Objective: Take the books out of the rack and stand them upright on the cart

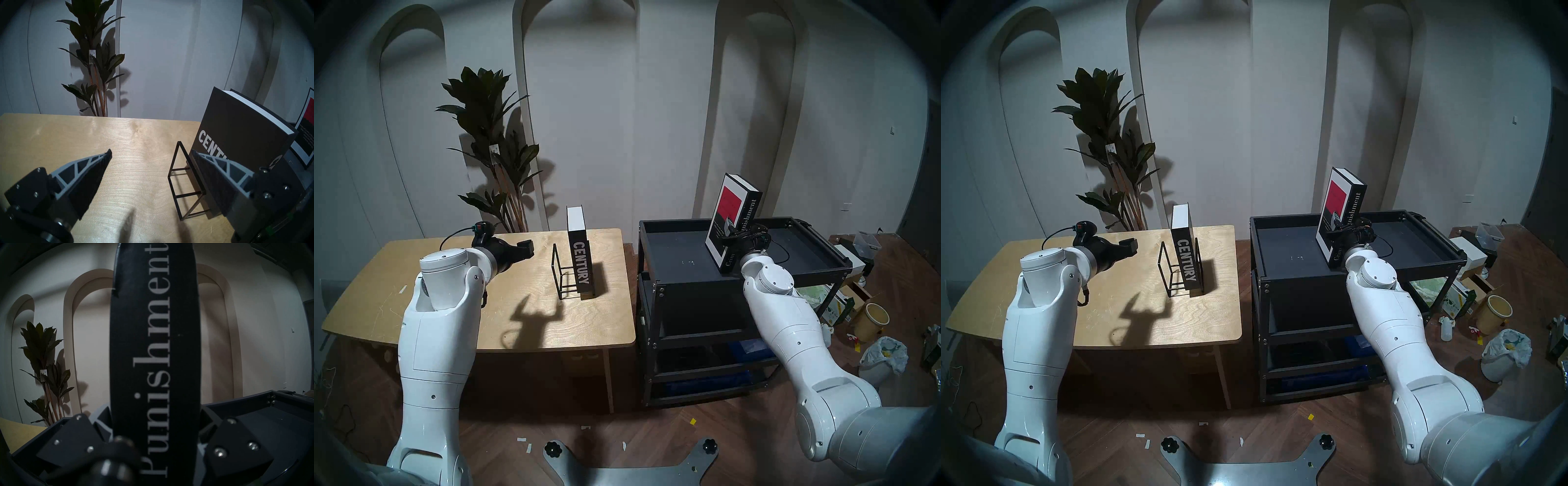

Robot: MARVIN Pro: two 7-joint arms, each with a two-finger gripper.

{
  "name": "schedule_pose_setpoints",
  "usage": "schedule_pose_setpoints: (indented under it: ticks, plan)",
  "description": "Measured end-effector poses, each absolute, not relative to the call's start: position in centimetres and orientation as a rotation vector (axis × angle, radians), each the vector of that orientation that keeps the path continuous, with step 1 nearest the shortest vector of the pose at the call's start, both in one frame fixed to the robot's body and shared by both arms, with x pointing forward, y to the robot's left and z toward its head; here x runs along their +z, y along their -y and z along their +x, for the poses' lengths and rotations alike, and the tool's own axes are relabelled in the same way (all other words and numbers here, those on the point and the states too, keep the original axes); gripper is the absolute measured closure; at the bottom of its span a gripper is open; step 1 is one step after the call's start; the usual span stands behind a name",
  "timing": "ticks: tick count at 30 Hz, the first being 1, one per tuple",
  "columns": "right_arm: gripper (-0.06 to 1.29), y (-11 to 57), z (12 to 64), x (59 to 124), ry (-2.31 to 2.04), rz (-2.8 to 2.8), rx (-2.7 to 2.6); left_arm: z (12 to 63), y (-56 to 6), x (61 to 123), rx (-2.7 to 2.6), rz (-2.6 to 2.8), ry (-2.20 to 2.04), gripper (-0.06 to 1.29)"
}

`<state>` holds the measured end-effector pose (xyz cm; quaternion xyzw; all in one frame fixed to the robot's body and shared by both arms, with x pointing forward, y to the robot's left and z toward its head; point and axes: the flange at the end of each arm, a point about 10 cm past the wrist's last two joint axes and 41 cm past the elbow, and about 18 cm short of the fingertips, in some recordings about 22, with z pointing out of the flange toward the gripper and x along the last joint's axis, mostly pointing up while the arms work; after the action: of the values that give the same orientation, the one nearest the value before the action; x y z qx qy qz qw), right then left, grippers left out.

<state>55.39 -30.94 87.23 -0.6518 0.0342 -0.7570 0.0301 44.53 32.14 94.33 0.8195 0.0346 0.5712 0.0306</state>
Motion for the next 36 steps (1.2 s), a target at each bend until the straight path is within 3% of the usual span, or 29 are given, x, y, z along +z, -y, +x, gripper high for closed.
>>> schedule_pose_setpoints:
  ticks: [29, 33, 36]
  plan:
    - [0.65, 30.1, 55.5, 86.4, -0.094, -2.065, -2.306, 44.3, -32.1, 93.6, 1.74, 2.533, -0.126, -0.01]
    - [0.54, 30.1, 55.1, 85.0, -0.104, -2.106, -2.258, 44.2, -32.0, 93.5, 1.739, 2.535, -0.127, -0.01]
    - [0.38, 30.3, 54.8, 84.5, -0.117, -2.119, -2.236, 44.2, -32.0, 93.5, 1.739, 2.537, -0.128, -0.01]
